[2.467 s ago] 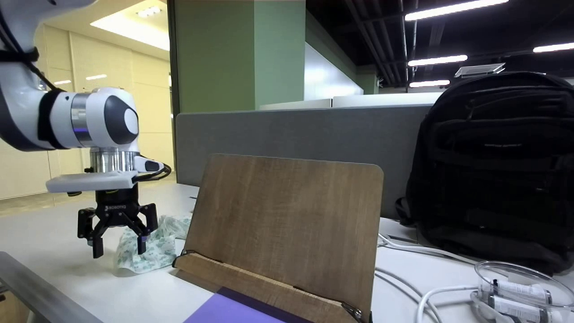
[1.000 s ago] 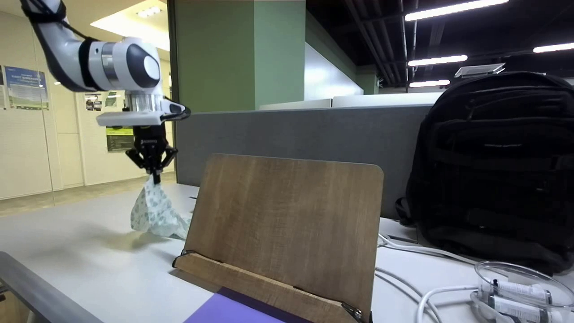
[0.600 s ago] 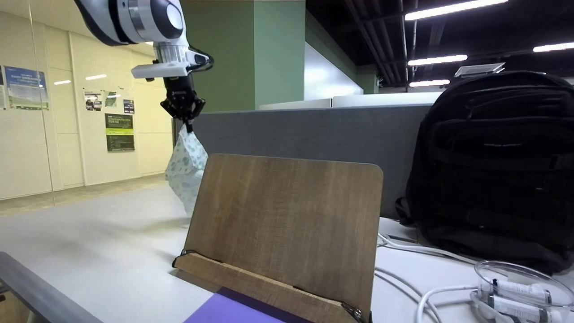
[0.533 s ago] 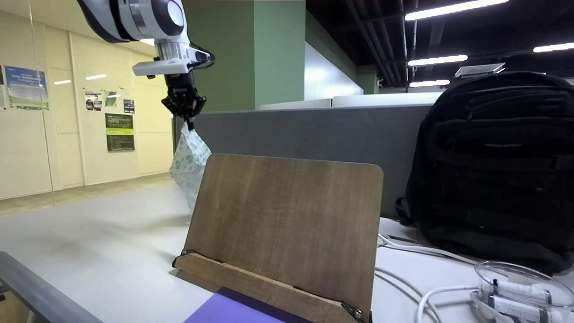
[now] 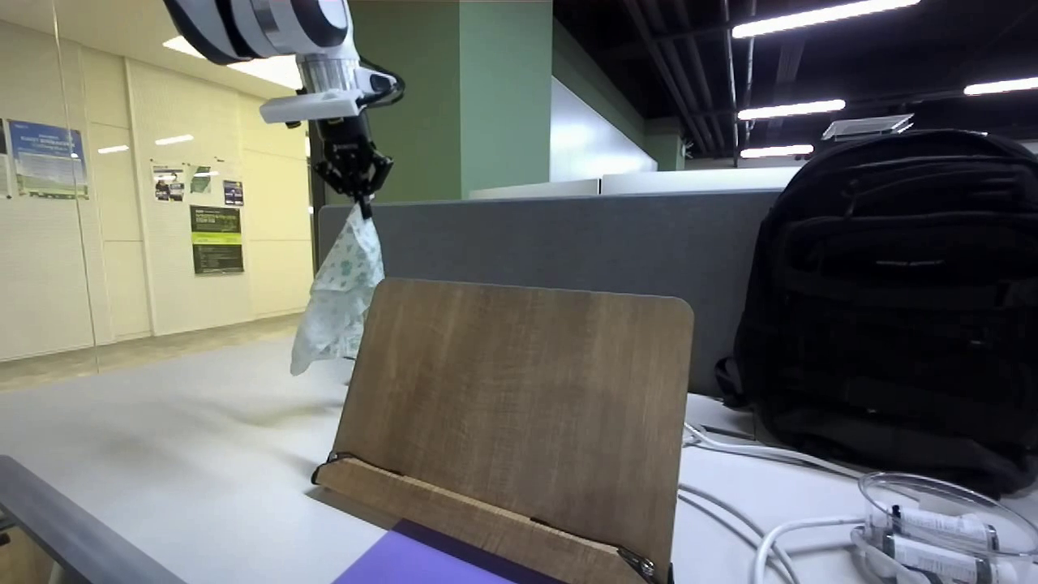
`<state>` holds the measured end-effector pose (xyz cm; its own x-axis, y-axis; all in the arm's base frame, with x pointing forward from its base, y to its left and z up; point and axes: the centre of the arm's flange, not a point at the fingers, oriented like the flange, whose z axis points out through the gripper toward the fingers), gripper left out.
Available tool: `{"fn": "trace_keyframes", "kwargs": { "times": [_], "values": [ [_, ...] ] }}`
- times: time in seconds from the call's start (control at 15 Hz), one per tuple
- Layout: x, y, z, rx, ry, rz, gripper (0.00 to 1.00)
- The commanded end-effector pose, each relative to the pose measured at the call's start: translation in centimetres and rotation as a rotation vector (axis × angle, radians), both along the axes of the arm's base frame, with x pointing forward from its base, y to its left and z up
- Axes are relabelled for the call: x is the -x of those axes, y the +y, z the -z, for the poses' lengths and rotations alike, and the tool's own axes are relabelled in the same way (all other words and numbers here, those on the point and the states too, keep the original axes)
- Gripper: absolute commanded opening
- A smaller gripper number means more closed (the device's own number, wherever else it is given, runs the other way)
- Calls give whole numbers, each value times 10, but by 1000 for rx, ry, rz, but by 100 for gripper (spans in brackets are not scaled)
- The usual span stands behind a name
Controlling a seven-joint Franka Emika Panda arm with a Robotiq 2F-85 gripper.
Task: Put the towel on top of the wooden board
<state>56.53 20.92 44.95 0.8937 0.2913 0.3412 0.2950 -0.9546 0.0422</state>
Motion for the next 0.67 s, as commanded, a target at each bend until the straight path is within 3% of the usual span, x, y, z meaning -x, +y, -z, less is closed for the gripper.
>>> {"fn": "trace_keyframes", "kwargs": {
  "times": [0.0,0.2,0.6],
  "values": [
    [-14,-51,-70,-2,-147,115,0],
    [-19,-109,-108,16,-237,221,0],
    [6,-191,-138,129,-232,329,0]
  ]
}}
